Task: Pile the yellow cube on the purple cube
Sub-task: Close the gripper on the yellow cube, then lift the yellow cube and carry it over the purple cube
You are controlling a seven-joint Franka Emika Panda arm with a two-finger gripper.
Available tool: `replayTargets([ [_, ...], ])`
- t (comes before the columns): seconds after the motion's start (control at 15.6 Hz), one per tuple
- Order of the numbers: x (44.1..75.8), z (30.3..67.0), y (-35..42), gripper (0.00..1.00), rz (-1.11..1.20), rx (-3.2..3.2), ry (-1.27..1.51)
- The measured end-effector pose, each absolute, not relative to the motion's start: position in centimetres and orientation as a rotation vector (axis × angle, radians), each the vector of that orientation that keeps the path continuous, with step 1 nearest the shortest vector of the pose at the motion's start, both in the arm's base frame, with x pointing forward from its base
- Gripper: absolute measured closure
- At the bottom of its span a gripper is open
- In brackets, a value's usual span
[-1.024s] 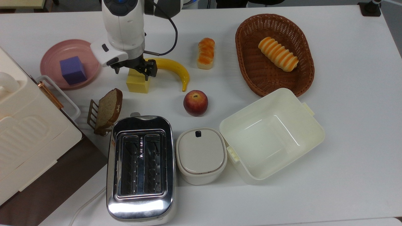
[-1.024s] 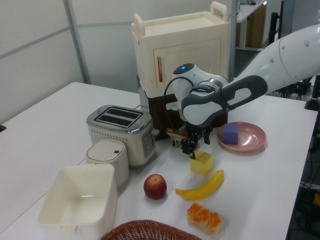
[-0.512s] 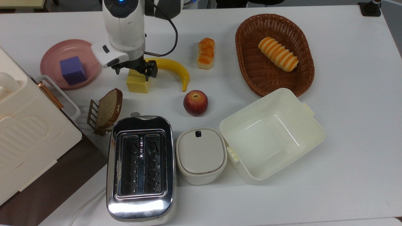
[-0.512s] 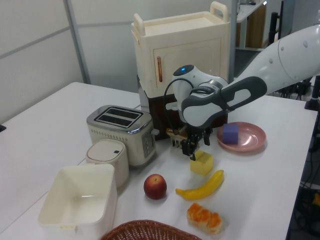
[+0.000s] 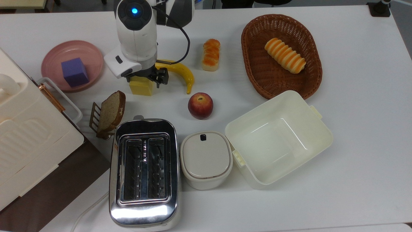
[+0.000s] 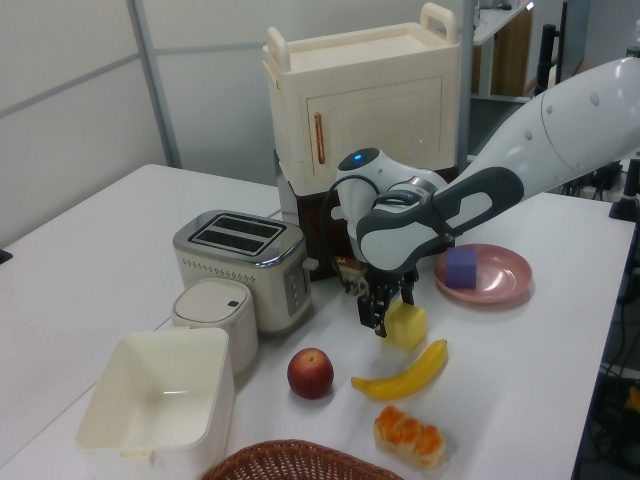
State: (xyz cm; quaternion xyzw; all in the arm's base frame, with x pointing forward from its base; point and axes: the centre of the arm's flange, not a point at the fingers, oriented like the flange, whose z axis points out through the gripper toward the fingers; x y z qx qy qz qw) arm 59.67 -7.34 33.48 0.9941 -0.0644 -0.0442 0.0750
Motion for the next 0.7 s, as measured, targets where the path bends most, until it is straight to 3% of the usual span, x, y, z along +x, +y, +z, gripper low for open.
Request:
replayTargets([
  [0.13, 59.6, 33.2, -7.3, 0.04, -0.140, 2.982, -0.193],
  [0.32, 59.6, 33.1, -7.5, 0.37, -0.142, 2.982, -0.196],
  [0.38, 59.7, 33.3, -7.5, 0.43, -0.138, 2.982, -0.196],
  [0.7, 59.8, 34.4, -8.1, 0.44, -0.094, 2.981, -0.226],
])
